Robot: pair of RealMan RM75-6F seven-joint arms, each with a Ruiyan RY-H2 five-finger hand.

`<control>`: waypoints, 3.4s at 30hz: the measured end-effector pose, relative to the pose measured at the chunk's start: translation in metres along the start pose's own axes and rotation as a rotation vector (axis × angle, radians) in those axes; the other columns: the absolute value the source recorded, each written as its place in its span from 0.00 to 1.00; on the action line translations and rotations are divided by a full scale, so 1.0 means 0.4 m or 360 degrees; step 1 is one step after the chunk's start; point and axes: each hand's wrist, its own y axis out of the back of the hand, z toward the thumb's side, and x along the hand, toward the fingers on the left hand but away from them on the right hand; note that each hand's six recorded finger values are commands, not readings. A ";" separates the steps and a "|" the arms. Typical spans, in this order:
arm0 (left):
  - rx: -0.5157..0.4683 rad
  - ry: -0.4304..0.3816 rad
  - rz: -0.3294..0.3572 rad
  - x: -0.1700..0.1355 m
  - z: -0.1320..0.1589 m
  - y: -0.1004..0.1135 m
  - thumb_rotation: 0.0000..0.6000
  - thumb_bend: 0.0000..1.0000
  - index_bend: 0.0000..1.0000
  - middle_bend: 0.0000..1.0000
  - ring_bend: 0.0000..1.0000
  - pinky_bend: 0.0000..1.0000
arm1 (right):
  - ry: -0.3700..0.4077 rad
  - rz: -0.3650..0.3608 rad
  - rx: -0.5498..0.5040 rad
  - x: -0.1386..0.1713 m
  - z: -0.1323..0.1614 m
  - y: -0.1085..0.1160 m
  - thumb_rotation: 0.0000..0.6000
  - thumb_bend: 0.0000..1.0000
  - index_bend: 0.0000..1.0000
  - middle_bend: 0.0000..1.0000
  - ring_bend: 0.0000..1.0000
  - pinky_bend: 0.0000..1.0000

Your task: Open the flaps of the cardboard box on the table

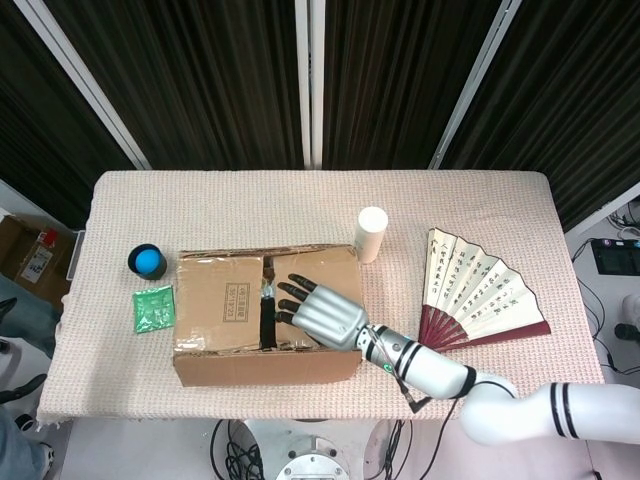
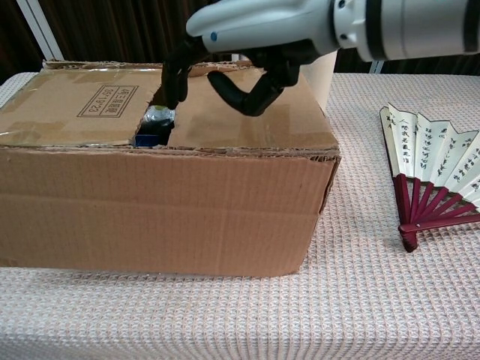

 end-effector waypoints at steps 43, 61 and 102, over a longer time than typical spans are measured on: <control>0.0006 -0.0028 -0.0016 0.012 0.008 -0.003 1.00 0.04 0.04 0.11 0.07 0.17 | -0.0222 -0.0220 0.0106 0.040 -0.034 0.108 1.00 0.88 0.51 0.41 0.00 0.00; 0.0014 -0.0083 -0.0050 0.035 0.043 -0.018 1.00 0.04 0.04 0.11 0.07 0.17 | -0.0543 -0.0362 0.0089 0.286 -0.168 0.220 1.00 0.87 0.51 0.47 0.00 0.00; -0.0108 -0.1170 -0.0371 0.457 0.697 -0.091 0.09 0.00 0.42 0.29 0.05 0.14 | -0.0852 -0.0941 -0.0312 0.754 -0.286 0.204 1.00 0.84 0.00 0.13 0.00 0.00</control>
